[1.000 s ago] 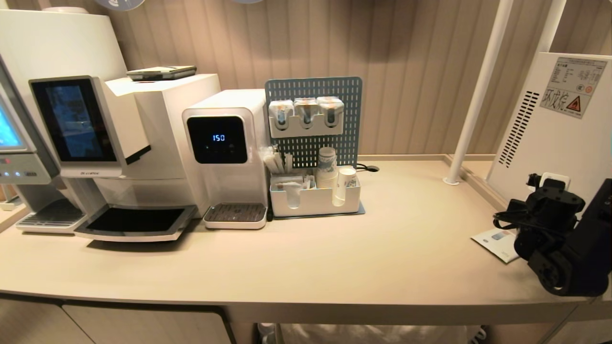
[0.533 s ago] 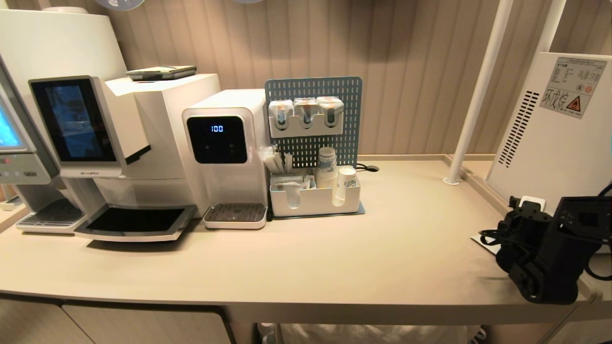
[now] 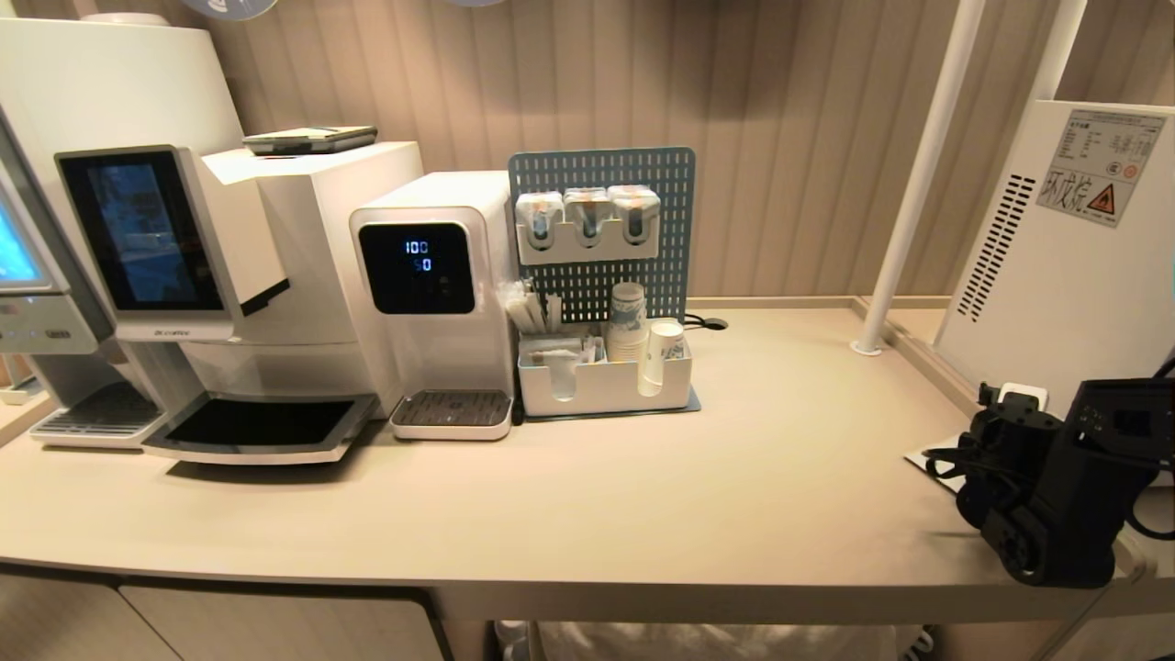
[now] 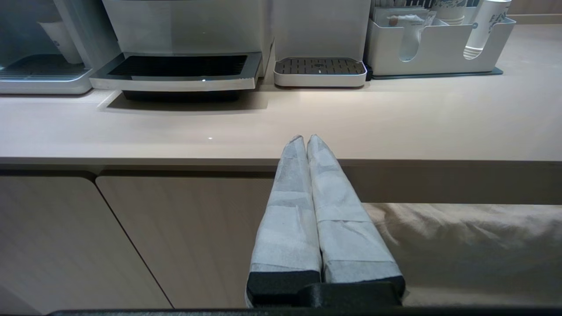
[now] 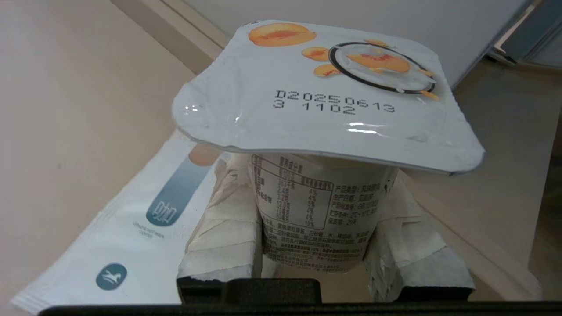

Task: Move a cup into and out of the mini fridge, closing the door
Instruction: Place the yoghurt on the table

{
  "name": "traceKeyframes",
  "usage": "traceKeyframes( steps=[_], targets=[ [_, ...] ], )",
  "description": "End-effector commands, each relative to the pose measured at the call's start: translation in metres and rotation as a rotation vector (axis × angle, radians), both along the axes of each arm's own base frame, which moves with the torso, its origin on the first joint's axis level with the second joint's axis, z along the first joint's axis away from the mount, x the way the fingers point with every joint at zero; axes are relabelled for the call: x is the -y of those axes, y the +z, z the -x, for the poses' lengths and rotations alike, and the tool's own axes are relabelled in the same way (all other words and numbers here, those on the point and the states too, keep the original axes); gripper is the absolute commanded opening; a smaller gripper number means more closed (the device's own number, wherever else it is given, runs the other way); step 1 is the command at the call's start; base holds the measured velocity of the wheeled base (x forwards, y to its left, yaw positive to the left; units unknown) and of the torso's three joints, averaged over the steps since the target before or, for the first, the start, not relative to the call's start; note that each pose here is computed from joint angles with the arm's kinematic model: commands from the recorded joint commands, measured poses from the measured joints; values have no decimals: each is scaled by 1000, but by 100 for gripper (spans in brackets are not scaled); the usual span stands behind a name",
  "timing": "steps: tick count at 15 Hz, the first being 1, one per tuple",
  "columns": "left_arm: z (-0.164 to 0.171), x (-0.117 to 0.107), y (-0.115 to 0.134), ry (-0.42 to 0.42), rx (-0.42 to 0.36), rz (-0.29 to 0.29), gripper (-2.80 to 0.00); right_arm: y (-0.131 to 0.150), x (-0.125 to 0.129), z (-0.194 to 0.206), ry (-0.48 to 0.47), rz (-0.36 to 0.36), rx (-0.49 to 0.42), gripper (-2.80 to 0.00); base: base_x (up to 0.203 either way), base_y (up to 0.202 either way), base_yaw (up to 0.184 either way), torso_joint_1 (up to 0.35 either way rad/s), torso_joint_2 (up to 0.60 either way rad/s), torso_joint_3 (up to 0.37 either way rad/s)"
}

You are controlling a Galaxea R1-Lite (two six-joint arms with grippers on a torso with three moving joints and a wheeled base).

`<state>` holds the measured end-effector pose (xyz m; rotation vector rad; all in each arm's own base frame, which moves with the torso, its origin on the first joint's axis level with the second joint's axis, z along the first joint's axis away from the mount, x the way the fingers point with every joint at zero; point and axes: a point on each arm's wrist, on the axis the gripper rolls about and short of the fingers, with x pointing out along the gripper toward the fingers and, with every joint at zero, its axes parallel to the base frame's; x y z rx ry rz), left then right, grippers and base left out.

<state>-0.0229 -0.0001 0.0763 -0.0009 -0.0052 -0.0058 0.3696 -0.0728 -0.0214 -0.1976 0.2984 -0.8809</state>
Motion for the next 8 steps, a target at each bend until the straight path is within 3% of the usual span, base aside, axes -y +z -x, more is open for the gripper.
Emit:
traceKeyframes(
  steps=[1,6,8],
  targets=[
    [0,0,0,0,3,-1,-280,6,2,5,-2,-4,-22,-280,0,0,0,0,0,0],
    [0,0,0,0,3,-1,-280,5,14,0,109,-52,-50,-280,0,0,0,0,0,0],
    [0,0,0,0,2,-1,-280,4,20,-2,126,-57,3,-280,0,0,0,0,0,0]
  ],
)
